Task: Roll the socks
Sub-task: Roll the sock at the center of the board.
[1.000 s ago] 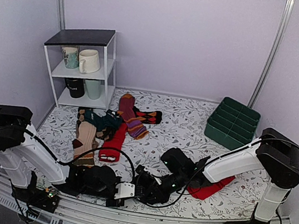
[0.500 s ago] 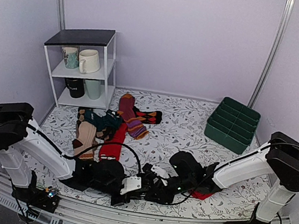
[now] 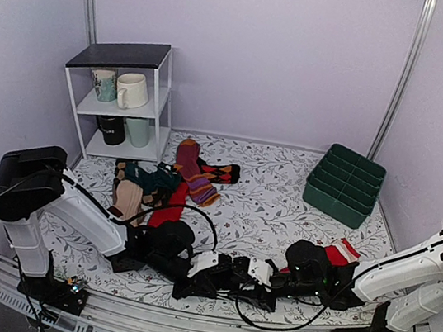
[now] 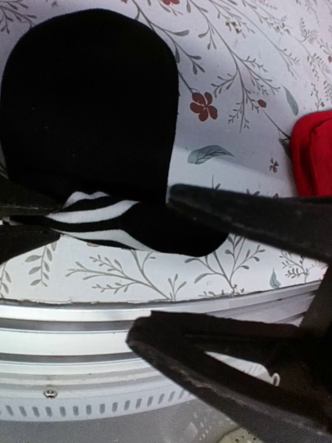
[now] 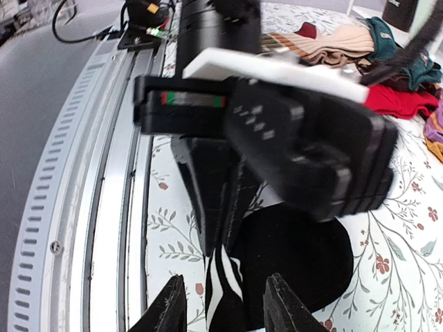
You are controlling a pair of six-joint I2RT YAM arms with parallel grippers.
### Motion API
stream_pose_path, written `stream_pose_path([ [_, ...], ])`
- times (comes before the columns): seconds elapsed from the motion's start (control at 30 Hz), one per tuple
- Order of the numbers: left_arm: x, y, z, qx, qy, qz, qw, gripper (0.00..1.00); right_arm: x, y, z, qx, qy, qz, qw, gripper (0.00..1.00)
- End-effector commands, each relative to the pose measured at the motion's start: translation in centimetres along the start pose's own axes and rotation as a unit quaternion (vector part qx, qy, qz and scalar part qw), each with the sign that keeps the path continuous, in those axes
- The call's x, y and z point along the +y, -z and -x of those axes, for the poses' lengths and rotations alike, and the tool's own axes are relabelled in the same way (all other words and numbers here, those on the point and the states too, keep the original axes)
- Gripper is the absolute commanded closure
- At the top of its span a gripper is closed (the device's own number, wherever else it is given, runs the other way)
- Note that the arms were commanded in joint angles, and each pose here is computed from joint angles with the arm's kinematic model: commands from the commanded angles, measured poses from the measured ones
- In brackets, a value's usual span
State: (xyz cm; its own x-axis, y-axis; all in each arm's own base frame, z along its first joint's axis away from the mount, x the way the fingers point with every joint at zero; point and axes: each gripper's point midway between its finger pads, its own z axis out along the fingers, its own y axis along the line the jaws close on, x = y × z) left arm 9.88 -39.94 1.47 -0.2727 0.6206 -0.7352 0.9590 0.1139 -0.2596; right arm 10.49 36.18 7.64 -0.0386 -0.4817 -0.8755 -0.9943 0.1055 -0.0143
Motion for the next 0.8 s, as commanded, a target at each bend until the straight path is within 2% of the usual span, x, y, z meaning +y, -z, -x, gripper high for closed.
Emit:
stream_pose_path([
  [0.0, -0.1, 0.1, -9.0, 0.148, 0.075, -0.009, 0.986, 1.00, 1.3, -0.5, -0.7, 0.025, 0.065, 0.013, 0.997, 0.61],
  [0.17, 0.0, 0.0, -9.1, 0.151, 0.077, -0.008, 0.986, 1.00, 1.0, -1.8, -3.5, 0.081, 0.072, -0.008, 0.994, 0.61],
  [0.5, 0.0, 0.0, -9.2, 0.152, 0.077, -0.009, 0.985, 1.00, -0.1, -2.8, -4.3, 0.104, 0.072, -0.032, 0.991, 0.63],
  [0.77, 0.3, 0.0, -9.1, 0.150, 0.073, 0.000, 0.986, 1.00, 0.7, -3.3, -6.1, 0.137, 0.031, -0.012, 0.990, 0.88],
])
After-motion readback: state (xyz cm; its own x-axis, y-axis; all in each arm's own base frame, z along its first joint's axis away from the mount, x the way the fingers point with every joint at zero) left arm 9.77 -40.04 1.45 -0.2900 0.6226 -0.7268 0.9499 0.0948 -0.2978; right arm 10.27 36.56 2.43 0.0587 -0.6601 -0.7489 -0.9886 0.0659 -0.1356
